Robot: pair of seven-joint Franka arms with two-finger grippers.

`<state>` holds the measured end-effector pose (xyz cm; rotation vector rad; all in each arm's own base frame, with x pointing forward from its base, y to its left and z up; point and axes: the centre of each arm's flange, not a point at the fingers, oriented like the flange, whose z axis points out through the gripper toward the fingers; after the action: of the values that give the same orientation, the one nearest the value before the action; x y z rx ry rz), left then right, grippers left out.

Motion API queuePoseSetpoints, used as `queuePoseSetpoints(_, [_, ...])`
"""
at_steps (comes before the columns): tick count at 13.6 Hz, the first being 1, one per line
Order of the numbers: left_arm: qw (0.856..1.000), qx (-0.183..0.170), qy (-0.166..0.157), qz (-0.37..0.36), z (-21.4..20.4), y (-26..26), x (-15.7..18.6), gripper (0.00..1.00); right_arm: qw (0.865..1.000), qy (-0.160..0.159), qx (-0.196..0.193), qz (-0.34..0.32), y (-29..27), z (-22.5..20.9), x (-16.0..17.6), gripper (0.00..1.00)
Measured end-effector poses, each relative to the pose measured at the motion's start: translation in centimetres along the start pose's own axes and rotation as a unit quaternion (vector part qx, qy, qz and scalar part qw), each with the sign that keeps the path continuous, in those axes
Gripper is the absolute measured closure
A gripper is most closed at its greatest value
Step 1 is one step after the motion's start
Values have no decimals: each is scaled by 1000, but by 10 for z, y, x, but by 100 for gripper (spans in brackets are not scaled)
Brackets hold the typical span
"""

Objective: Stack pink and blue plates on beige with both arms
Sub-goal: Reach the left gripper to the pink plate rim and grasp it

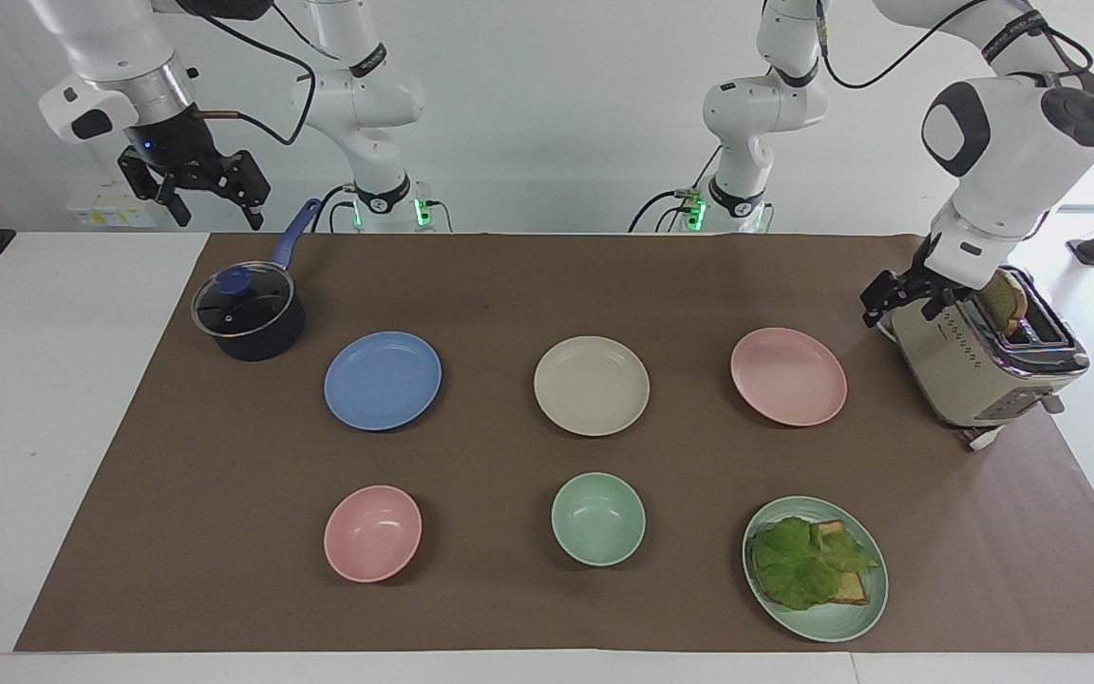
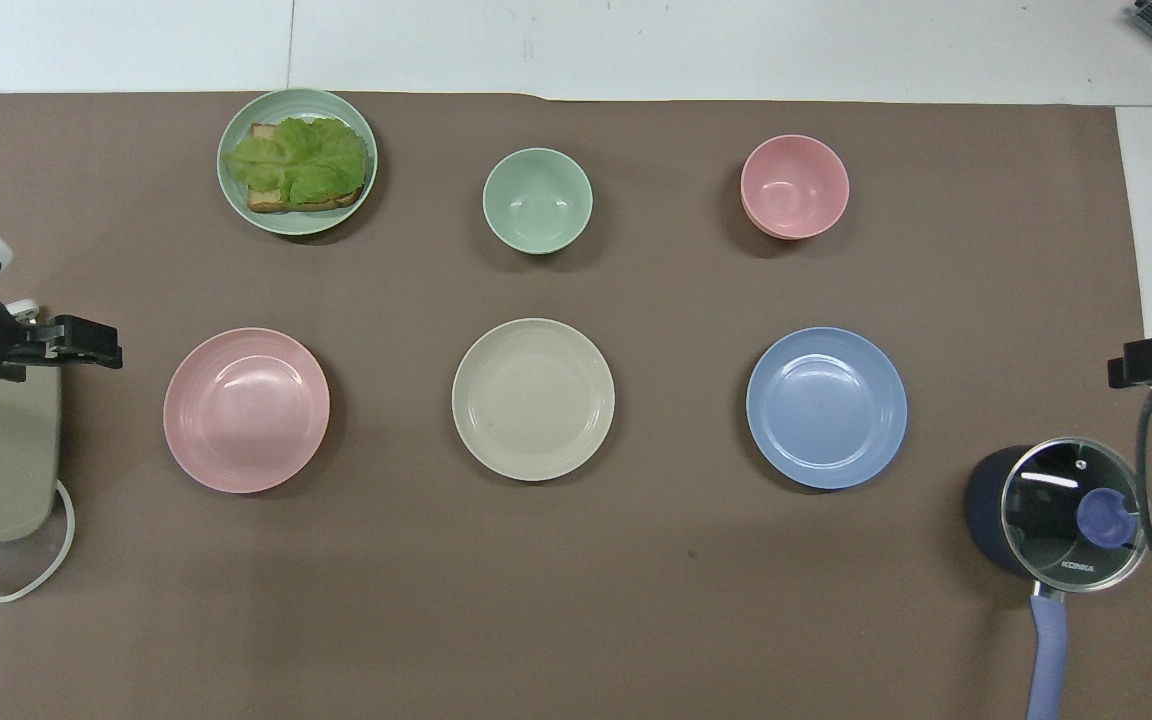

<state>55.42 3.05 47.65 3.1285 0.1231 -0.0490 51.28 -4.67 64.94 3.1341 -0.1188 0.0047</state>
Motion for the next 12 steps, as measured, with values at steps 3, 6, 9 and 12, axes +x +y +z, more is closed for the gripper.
queuePoseSetpoints(3, [1000,-1,-20,-1,73,-1,4,0,1000,0,0,0,0,0,0,0])
queuePoseSetpoints(6, [999,-3,-52,-5,133,-5,-2,0,1000,0,0,0,0,0,0,0])
queuePoseSetpoints(9, [998,-3,-64,-7,162,-8,-9,0,1000,0,0,0,0,0,0,0])
queuePoseSetpoints(12, [997,-3,-75,-7,171,-8,-16,11,1000,0,0,0,0,0,0,0])
